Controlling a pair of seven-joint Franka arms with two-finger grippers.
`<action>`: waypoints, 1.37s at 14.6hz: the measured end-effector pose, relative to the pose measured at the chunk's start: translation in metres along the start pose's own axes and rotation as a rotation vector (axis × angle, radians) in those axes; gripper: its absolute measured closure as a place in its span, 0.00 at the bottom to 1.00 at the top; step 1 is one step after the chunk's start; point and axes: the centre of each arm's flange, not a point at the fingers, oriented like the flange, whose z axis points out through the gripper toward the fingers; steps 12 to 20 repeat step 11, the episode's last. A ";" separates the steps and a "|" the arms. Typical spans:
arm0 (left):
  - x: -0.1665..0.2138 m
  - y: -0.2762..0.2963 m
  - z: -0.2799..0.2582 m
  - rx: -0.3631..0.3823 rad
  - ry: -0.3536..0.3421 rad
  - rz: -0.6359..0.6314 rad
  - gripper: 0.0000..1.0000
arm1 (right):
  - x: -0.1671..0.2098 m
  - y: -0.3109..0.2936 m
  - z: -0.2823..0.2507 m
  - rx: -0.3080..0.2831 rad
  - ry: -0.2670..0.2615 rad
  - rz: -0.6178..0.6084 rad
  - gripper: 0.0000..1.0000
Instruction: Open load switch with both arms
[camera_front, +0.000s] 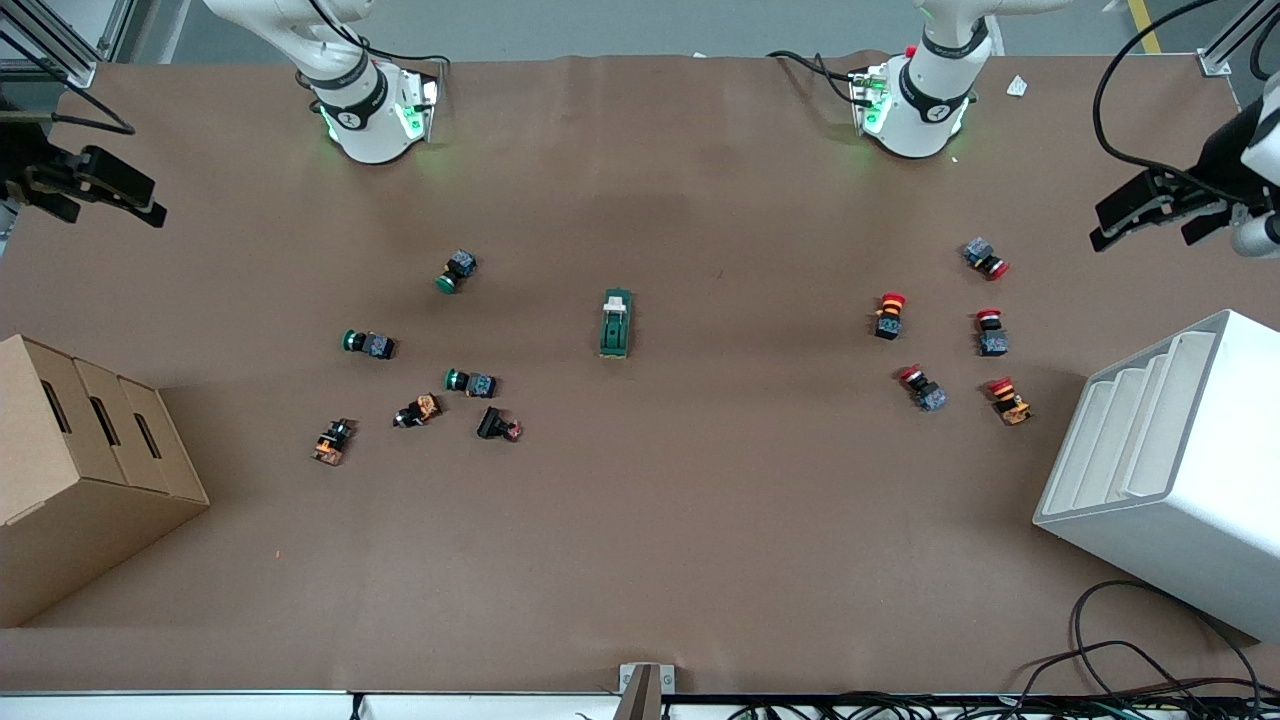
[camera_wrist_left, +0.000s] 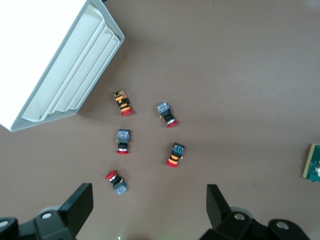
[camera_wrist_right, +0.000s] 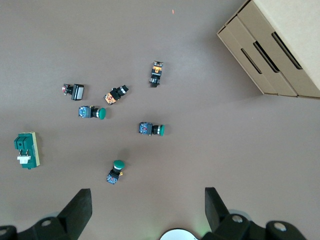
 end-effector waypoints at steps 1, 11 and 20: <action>-0.005 0.000 0.000 0.001 -0.001 0.002 0.00 | 0.000 0.002 0.002 0.000 -0.003 0.004 0.00; -0.020 0.021 0.000 0.008 -0.004 0.060 0.00 | 0.001 -0.004 0.007 -0.018 -0.006 -0.014 0.00; -0.020 0.021 0.000 0.008 -0.004 0.060 0.00 | 0.001 -0.004 0.007 -0.018 -0.006 -0.014 0.00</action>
